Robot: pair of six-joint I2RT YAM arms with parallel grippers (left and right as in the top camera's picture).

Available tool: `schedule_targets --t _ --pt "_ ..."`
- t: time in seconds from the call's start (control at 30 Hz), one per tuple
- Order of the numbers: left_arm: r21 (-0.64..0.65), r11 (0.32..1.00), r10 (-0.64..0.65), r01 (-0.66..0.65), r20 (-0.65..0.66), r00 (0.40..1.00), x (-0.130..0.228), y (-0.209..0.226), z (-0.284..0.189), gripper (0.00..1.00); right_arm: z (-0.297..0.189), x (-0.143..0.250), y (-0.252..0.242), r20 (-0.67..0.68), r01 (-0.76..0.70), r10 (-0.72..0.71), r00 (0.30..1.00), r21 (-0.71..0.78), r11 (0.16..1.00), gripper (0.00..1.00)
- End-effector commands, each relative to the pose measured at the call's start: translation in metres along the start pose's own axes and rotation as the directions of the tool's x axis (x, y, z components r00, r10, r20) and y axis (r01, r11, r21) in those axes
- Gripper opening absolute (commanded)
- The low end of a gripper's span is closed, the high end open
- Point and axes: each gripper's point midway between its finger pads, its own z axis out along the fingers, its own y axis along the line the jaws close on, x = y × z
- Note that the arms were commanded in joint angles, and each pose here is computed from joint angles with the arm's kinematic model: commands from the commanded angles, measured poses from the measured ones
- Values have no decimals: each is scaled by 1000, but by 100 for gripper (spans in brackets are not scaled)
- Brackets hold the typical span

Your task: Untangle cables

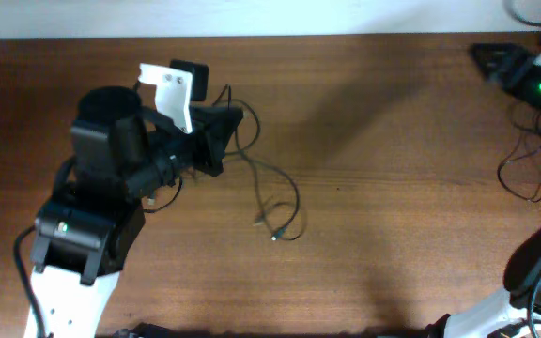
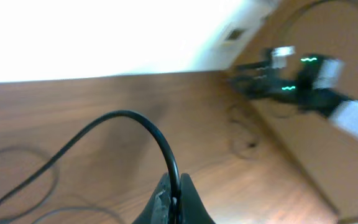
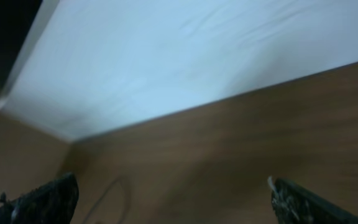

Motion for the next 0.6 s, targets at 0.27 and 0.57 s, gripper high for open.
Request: schedule_targets --t 0.27,0.57 --pt "129 990 20 -58 283 959 -84 -99 -7 0 -53 9 17 -29 -51 53 998 67 996 98" --pt "-811 568 -500 138 -208 841 129 64 -77 0 20 100 103 -353 -69 29 935 -102 992 98"
